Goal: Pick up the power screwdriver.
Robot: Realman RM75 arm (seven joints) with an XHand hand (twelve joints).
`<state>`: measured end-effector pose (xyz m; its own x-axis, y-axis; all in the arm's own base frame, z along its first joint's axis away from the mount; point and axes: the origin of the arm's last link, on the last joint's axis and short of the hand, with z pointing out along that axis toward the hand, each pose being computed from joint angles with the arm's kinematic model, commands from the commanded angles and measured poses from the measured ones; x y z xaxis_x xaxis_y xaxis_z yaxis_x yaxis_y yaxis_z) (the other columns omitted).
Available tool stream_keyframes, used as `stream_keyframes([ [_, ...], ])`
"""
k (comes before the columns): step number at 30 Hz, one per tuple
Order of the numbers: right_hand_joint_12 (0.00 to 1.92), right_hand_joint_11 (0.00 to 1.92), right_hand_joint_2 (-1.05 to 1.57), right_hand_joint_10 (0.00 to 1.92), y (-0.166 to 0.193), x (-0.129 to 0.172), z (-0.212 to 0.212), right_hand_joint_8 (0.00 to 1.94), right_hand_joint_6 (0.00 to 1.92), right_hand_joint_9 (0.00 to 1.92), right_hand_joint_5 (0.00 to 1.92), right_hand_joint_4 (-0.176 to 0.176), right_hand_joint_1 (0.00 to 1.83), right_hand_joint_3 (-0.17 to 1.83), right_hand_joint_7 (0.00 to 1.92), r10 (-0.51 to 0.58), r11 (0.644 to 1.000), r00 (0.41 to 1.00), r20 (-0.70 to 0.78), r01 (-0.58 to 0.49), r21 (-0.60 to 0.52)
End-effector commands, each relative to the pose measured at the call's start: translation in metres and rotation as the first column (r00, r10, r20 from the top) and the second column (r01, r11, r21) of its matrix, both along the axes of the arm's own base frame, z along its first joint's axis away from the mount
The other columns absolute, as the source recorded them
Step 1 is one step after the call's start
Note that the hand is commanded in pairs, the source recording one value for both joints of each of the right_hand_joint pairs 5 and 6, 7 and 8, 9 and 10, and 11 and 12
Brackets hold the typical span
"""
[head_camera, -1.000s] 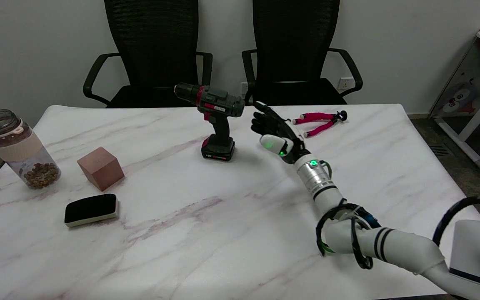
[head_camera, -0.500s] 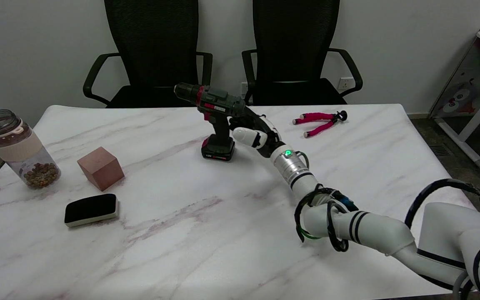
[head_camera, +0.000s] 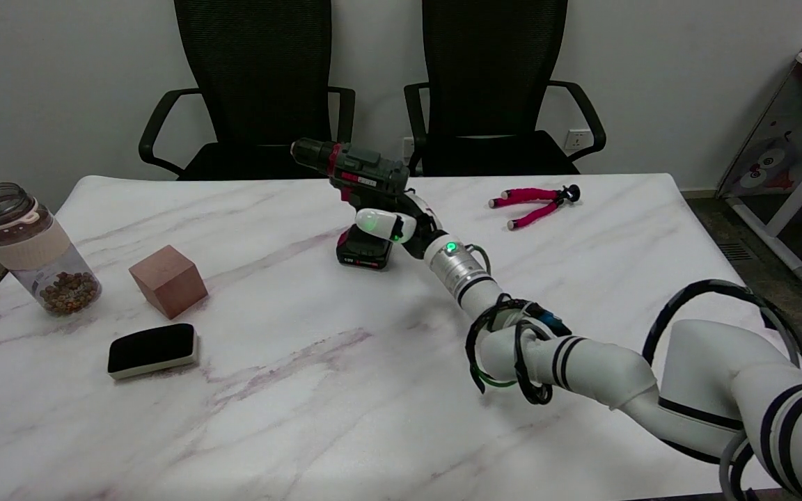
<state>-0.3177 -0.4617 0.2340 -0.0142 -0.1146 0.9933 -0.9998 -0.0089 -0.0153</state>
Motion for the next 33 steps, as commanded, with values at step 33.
stream_keyframes([
  [33,0.37,0.37,0.05,0.36,-0.026,0.007,-0.001,0.66,0.66,0.36,0.66,0.176,1.00,0.67,0.66,-0.044,0.998,0.996,-0.073,0.041,-0.038],
])
